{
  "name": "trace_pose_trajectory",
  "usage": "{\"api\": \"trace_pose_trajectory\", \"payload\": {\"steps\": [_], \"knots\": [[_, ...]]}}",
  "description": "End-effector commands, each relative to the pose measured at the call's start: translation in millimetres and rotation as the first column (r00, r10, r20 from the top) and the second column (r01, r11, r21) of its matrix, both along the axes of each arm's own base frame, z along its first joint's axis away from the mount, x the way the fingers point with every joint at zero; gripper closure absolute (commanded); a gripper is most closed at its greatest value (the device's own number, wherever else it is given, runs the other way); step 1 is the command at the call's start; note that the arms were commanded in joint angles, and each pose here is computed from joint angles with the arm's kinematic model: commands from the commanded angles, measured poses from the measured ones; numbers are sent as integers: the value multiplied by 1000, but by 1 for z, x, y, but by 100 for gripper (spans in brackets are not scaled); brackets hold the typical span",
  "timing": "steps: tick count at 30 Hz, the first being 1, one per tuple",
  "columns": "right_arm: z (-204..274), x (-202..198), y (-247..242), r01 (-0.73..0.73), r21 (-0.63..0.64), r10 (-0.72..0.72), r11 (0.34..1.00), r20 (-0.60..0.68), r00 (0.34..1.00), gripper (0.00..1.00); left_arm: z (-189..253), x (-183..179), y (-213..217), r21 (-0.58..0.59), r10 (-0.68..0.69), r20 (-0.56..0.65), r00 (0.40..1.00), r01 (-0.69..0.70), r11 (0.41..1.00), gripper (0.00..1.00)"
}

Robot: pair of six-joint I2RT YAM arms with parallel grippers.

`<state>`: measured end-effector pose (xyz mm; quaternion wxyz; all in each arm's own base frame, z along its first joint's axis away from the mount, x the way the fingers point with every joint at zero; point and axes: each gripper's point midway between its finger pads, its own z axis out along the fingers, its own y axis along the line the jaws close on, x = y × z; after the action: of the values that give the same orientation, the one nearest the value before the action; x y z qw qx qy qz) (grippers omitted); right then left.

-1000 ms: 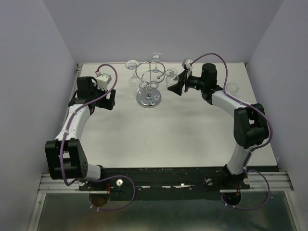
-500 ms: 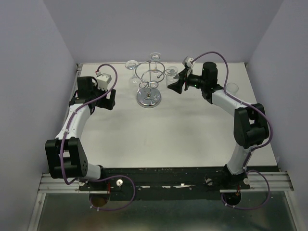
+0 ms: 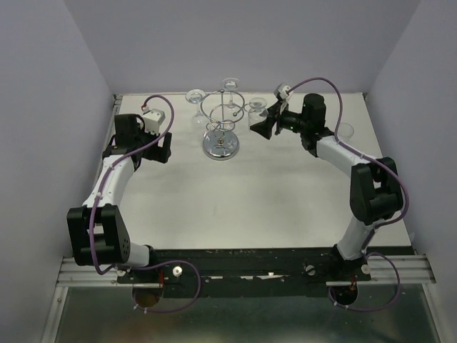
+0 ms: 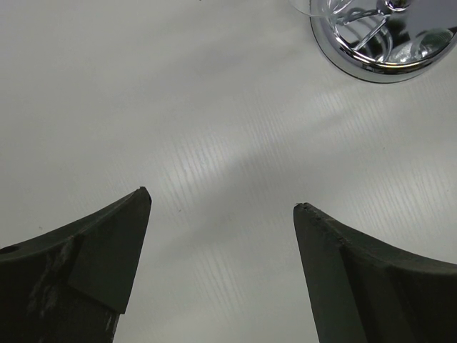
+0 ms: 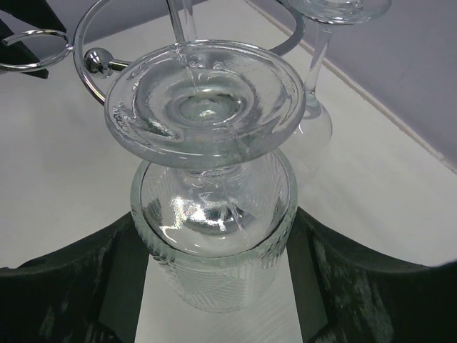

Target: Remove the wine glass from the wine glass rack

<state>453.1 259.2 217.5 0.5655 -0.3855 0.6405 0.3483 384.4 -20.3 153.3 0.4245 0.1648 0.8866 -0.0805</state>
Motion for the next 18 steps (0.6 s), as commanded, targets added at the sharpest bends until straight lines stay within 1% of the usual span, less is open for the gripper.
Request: {"api": "trace_pose_trajectory", "payload": {"steps": [1,3,7,10,14,18], "knots": [[42,-2,-9,39,47,-44,998,120,992,99,8,-4,4,22,10,43,999,-11,1000,3],[42,-6,-13,46,44,-51,998,118,992,99,7,-6,4,32,3,49,999,-5,999,3],[42,-17,-27,69,26,-71,997,101,992,99,18,-9,5,63,-26,104,994,19,998,4],[51,-28,-40,103,13,-104,995,108,989,99,26,-11,-1,85,-93,150,984,81,993,7],[67,-40,-58,205,42,-206,978,36,978,99,40,-19,-14,85,-160,193,968,146,986,11],[83,-64,-67,228,33,-228,973,3,974,99,51,-39,-36,123,-276,262,925,252,960,12]]}}
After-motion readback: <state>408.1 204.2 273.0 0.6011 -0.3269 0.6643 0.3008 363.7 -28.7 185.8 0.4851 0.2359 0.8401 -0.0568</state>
